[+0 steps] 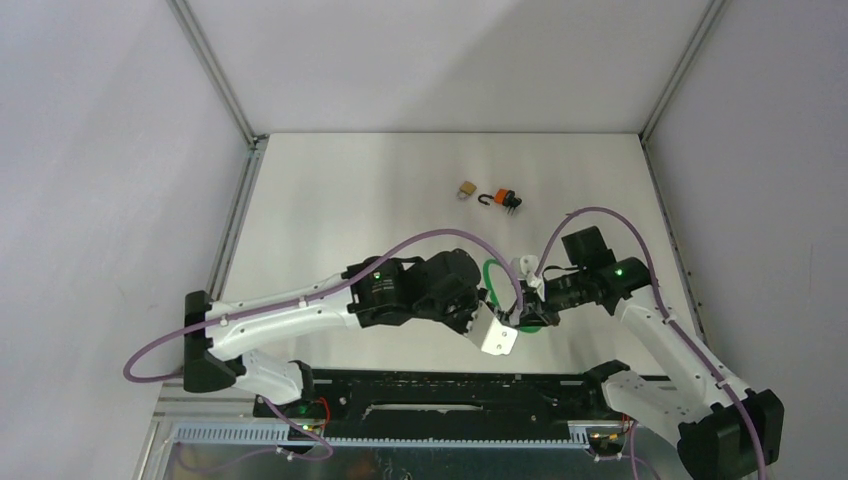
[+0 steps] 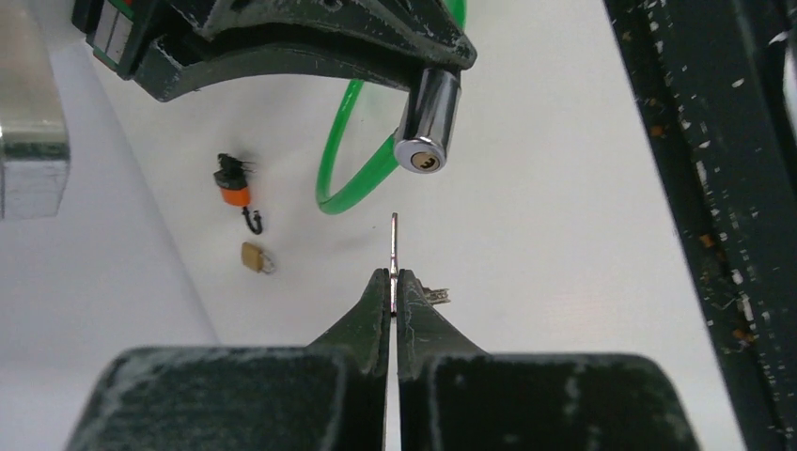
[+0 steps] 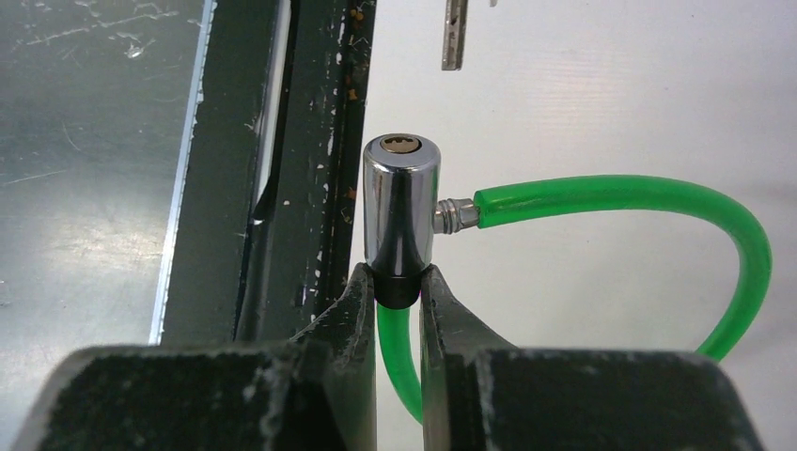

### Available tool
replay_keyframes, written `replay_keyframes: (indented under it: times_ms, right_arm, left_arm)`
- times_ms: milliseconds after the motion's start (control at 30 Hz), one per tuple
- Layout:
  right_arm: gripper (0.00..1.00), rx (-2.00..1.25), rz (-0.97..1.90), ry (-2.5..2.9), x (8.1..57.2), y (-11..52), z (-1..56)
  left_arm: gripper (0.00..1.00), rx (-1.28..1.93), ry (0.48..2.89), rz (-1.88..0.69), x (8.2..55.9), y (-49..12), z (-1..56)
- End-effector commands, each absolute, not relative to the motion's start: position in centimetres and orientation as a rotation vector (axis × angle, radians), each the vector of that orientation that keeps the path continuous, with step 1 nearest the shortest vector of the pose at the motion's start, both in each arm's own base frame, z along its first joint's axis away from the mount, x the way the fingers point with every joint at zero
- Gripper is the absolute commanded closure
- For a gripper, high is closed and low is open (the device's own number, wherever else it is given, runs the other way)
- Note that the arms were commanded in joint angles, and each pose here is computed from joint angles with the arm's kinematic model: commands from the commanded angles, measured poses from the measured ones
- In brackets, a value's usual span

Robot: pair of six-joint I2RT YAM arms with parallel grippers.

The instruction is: Unlock with the key

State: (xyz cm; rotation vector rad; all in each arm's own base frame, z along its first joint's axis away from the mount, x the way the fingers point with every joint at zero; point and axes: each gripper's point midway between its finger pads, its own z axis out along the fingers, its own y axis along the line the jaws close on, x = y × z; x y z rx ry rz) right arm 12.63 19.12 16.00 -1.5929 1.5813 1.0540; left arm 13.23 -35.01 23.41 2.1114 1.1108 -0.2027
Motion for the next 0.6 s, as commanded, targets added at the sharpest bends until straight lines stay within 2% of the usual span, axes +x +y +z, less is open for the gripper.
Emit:
replay_keyframes:
  times_ms: [0, 567]
  right_arm:
    - [1.0, -1.583, 1.101, 1.483, 12.6, 19.7, 18.3]
    - [1.0, -1.55, 1.139, 1.516, 12.9, 19.4, 18.3]
  left_arm:
    - [1.0, 2.096, 1.035, -0.093, 14.1, -35.7, 24.9]
    - [1.0, 2.145, 0.937, -0.039, 12.3, -36.5, 24.4]
